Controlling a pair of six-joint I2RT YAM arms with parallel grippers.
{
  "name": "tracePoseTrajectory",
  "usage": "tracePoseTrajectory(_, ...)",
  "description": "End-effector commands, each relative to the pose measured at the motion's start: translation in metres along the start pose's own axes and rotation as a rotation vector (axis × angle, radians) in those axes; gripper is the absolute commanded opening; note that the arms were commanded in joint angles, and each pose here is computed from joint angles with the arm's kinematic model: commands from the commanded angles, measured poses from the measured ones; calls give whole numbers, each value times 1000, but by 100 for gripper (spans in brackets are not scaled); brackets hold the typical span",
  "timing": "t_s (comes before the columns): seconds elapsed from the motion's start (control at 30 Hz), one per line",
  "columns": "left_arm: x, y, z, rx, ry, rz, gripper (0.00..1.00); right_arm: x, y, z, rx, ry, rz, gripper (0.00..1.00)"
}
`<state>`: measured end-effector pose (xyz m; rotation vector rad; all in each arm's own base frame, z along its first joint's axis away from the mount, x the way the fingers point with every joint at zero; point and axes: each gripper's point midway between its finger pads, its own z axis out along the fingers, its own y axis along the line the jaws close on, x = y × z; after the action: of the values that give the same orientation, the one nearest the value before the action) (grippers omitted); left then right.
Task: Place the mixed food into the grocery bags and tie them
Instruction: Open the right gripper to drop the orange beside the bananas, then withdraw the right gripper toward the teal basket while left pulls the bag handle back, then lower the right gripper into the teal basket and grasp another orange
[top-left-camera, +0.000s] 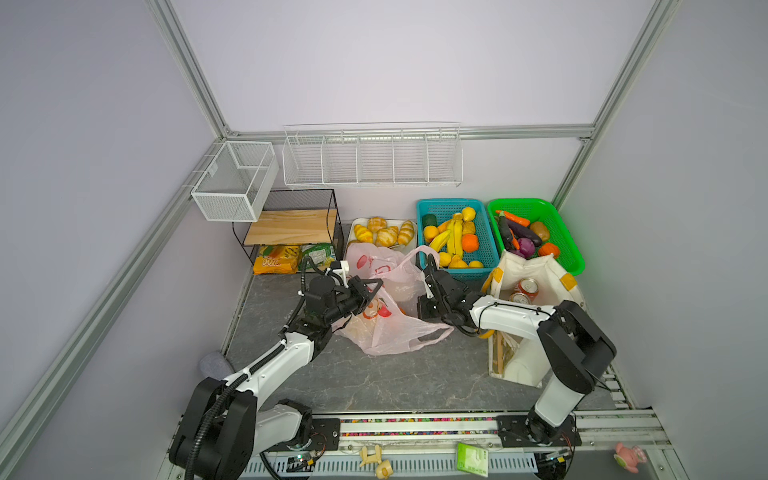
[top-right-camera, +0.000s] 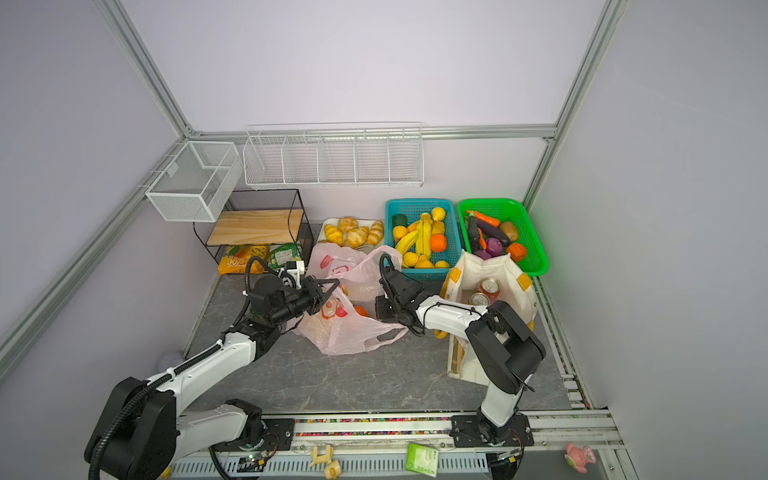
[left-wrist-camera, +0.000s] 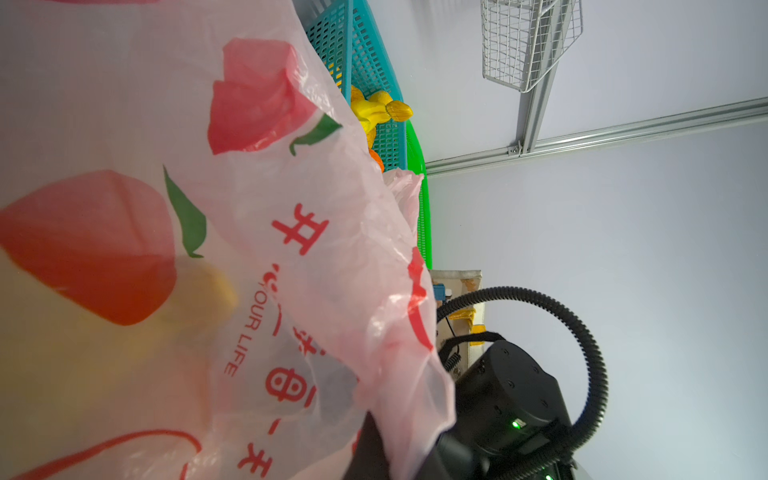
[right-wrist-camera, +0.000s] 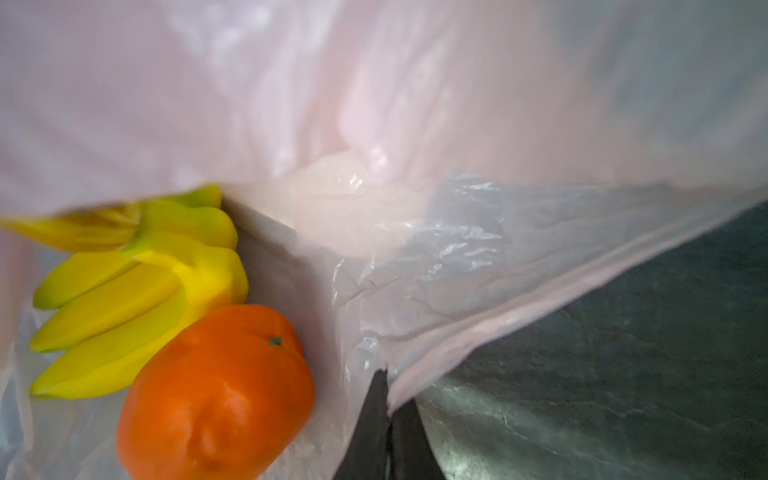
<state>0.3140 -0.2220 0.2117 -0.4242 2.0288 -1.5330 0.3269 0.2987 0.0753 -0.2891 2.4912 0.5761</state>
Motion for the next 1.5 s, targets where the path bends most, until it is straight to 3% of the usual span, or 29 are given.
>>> tracePoseTrajectory(0.0,-12,-20,-9,40,8,31,0,-13,22,-43,-83,-42,-102,7)
tracePoseTrajectory(0.27,-41,-50,-55,6,4,131,0,-41,62,-128,-233,-105,-262,6)
tracePoseTrajectory(0.5,-50,-58,-64,-2,-7,149,0,-44,35,-105,-111,-25,-224,9)
tracePoseTrajectory(0.67,-61,-41,-65,-68,-50,163,0,-50,26,-102,-87,-13,-244,25)
tracePoseTrajectory(0.8,-67,-25,-64,-116,-75,163,0,-63,27,-127,-85,-59,-310,49)
tracePoseTrajectory(0.9,-69,-21,-63,-122,-85,159,0,-76,20,-149,-59,-114,-329,59)
tracePoseTrajectory(1.07,-72,-22,-62,-116,-96,163,0,-110,-15,-166,49,-185,-279,71)
tracePoseTrajectory(1.17,-72,-22,-62,-113,-97,163,0,-134,-52,-161,201,-193,-246,75)
tracePoseTrajectory(1.3,-72,-24,-63,-105,-100,165,0,-161,-93,-141,394,-140,-248,77)
tracePoseTrajectory(1.47,-72,-24,-63,-104,-104,168,0,-185,-126,-107,533,-71,-265,81)
